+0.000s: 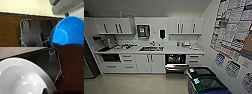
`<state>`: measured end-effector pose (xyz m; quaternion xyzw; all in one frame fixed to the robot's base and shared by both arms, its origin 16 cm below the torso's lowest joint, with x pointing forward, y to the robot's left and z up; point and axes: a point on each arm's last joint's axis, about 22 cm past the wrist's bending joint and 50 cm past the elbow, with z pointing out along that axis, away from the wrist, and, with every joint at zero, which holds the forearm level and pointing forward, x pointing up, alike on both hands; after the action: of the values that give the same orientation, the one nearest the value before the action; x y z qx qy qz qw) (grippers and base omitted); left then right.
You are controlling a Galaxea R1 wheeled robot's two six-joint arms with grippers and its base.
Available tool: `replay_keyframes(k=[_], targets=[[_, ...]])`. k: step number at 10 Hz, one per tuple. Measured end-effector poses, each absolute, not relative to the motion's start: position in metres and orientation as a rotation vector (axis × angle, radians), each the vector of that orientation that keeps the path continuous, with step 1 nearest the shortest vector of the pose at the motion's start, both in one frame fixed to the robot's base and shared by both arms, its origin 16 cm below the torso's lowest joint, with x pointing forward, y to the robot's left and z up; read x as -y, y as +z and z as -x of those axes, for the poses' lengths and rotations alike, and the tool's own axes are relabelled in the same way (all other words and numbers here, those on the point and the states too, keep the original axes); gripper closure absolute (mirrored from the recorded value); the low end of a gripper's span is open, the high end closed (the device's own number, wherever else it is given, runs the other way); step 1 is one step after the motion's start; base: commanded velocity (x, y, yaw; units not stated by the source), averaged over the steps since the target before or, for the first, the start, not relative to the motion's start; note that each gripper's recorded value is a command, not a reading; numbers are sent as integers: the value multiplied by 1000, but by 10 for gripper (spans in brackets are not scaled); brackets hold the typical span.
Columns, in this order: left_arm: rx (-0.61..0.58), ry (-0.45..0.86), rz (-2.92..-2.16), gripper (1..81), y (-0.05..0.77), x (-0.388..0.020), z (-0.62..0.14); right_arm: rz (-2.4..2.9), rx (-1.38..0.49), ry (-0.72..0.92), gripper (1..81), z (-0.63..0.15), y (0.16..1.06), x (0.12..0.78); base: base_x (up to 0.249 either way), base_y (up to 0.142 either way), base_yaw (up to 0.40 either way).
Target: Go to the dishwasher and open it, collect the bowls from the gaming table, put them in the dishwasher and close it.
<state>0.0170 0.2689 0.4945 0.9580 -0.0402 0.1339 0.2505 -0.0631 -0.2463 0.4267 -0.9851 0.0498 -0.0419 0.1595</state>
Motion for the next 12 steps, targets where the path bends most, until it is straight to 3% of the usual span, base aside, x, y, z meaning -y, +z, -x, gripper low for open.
replay_keyframes(k=[12], targets=[[109, 366, -2609, 811, 495, -271, -17, 2816, -142, -119, 811, 63, 427, 247, 102, 0, 0]])
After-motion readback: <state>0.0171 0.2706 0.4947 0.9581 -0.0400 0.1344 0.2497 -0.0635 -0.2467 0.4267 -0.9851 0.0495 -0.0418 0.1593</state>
